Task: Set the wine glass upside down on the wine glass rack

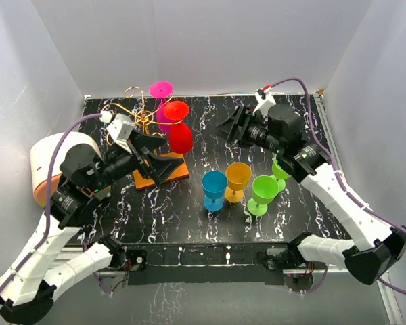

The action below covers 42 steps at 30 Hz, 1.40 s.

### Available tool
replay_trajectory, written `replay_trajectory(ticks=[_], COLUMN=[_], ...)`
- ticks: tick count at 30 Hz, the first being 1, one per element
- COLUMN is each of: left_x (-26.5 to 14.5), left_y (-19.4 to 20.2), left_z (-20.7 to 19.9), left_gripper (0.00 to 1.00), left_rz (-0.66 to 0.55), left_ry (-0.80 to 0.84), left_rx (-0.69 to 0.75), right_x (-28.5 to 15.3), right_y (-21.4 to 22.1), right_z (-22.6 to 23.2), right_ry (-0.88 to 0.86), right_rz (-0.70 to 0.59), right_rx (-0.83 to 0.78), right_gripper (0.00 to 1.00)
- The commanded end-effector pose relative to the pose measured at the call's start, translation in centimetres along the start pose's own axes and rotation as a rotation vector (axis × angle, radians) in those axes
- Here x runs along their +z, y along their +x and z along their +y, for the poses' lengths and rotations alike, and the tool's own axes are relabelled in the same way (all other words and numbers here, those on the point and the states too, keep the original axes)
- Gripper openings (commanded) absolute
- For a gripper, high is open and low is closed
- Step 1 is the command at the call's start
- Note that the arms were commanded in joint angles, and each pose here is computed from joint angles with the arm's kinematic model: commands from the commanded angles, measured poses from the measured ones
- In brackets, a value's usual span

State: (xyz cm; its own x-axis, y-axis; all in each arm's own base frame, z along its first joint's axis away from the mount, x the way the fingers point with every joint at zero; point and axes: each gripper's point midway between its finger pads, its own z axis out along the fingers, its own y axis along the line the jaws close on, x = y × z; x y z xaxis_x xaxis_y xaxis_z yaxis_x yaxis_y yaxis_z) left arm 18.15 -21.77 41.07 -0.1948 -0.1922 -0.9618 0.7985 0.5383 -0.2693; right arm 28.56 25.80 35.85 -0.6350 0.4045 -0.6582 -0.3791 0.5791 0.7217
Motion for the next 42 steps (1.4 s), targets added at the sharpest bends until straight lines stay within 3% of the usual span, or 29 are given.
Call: replay_trajectory(ticks=[1, 5, 14, 22, 26, 36, 42], left_x=[0.9, 1.1, 0.4, 0.1, -0.1, -0.3, -0.5], left_y=[-1.0, -2.3, -3.4, -3.2, -2.9, -2.8, -2.9], left_z=[-2.2, -1.5, 1.2, 2.8, 3.1, 3.5, 3.5], left_gripper=[0.96, 0.96, 0.96, 0.96, 0.96, 0.96, 0.97], left_rz=[-0.021, -0.079, -0.095, -0.101, -0.095, -0.091, -0.099], left_ry=[0.131, 0.087, -0.087, -0.172, -0.193, -0.212, -0.22], left_rx=[-0.002, 0.008, 0.055, 0.052, 0.045, 0.045, 0.055], right_x=[-0.7, -1.4, -1.9, -0.5, 0.0, 1.3, 2.3], right_y=[2.9, 4.9, 11.3, 15.9, 16.9, 18.3, 18.4], right_z=[-2.3, -3.9, -4.6, -4.7, -6.0, -5.9, -5.1], right_ry=[0.172, 0.278, 0.318, 0.357, 0.418, 0.357, 0.299], right_rz=[0.059, 0.11, 0.27, 0.384, 0.413, 0.439, 0.432], right_rx=[-0.134, -0.201, -0.345, -0.505, -0.55, -0.633, -0.68], right_gripper=[0.59, 0.56, 0.55, 0.46, 0.45, 0.25, 0.23])
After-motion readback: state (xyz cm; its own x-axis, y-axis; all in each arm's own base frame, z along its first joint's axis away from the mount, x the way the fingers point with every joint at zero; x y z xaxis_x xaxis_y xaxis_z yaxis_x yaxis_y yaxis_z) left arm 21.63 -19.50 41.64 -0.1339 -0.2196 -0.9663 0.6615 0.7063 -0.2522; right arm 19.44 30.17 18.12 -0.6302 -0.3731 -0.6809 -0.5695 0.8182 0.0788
